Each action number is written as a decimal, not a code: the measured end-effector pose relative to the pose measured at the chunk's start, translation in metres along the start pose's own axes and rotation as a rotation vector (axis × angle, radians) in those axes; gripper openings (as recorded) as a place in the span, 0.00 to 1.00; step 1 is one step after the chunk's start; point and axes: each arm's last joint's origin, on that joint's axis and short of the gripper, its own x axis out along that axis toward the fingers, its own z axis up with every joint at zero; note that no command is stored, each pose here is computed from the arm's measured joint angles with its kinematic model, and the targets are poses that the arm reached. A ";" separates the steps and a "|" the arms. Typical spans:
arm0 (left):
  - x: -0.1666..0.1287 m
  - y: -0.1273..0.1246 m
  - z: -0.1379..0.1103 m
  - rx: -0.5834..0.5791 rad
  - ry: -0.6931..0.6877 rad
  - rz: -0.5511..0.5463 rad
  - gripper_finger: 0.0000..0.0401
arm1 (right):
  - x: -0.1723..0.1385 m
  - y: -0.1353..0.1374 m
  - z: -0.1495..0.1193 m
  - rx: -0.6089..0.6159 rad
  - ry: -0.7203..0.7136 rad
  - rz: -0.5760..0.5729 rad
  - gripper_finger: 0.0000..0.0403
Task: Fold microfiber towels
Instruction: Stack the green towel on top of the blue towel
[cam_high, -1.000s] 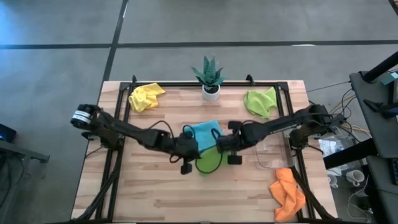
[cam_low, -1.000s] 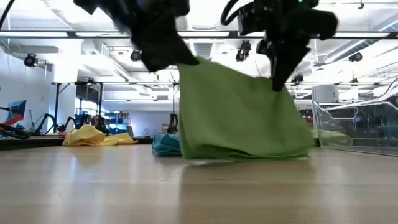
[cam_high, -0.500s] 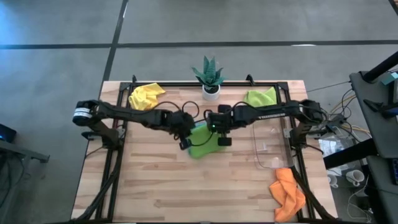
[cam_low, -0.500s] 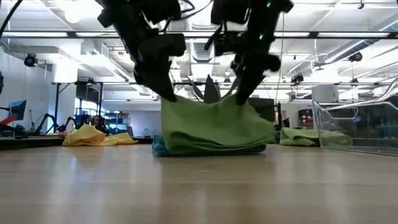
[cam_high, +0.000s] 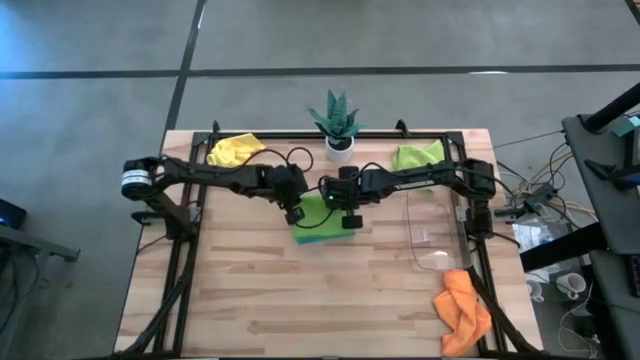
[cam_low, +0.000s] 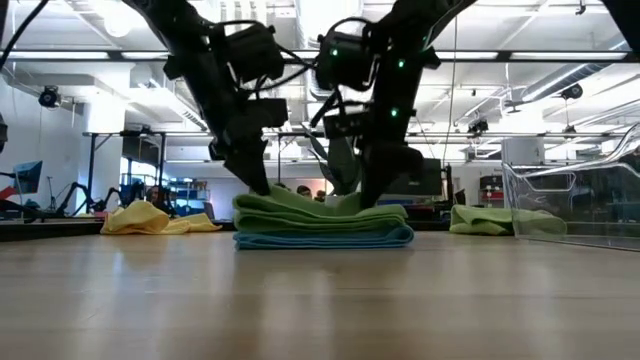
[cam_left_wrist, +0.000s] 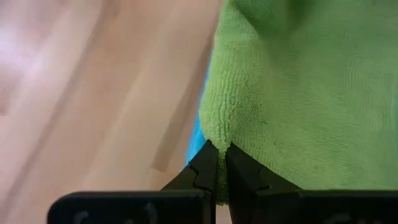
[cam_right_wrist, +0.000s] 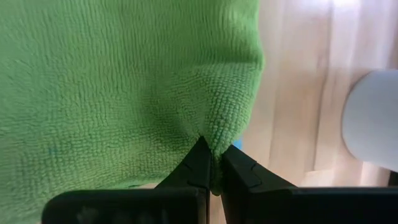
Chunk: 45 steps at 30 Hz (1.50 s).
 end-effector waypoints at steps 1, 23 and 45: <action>0.003 -0.001 -0.001 0.001 -0.003 -0.019 0.00 | 0.002 0.001 0.000 -0.009 0.009 0.002 0.02; -0.007 0.002 -0.005 0.028 0.085 0.045 0.38 | -0.031 -0.001 -0.011 0.005 0.050 -0.028 0.34; -0.013 -0.095 -0.112 0.242 -0.263 -0.254 0.43 | -0.028 0.110 0.012 -0.096 -0.358 0.260 0.34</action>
